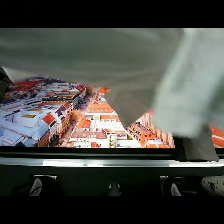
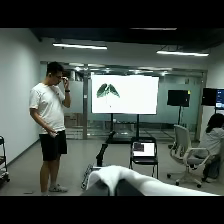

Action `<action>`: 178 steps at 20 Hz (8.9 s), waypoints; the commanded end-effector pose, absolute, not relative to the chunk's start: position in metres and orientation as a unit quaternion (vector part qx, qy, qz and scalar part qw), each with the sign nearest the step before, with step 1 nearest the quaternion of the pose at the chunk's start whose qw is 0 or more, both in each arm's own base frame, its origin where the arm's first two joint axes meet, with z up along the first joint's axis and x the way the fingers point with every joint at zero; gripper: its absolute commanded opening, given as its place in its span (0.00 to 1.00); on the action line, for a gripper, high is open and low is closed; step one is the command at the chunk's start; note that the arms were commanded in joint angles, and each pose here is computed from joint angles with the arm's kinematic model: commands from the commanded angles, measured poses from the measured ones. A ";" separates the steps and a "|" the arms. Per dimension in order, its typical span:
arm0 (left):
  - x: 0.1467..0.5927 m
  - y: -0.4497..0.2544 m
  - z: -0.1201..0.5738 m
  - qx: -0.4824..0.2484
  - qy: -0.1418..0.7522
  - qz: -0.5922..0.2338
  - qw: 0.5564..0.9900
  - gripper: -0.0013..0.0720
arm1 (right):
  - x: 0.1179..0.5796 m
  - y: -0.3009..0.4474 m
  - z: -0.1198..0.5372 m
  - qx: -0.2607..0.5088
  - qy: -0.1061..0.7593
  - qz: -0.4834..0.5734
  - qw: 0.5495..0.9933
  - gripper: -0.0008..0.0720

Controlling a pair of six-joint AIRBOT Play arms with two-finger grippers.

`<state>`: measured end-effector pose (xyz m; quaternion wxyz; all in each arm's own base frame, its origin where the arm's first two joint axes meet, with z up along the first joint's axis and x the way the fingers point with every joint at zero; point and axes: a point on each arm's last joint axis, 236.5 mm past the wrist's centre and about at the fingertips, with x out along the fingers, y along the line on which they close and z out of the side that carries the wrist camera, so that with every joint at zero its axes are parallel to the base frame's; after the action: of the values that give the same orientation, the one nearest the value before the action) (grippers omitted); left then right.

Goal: Fold the shirts.

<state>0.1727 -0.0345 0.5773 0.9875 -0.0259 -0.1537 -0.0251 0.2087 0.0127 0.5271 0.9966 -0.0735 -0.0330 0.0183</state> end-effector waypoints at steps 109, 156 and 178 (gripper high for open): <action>0.213 0.032 -0.117 -0.246 0.736 0.014 0.631 0.05 | 0.176 0.105 -0.106 0.247 0.726 0.110 0.633 0.55; 0.490 0.005 0.078 -0.230 0.515 -0.064 0.823 0.92 | 0.425 0.108 -0.116 0.295 0.698 0.170 0.630 0.95; 0.377 -0.462 -0.057 -0.358 0.580 -0.336 0.650 0.05 | 0.362 0.145 0.168 0.254 0.536 0.273 0.758 0.04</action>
<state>0.3686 -0.4598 -0.0574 0.6358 -0.3588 0.5996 -0.3278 0.3660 0.1431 0.1640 0.7594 0.2508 0.5352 0.2721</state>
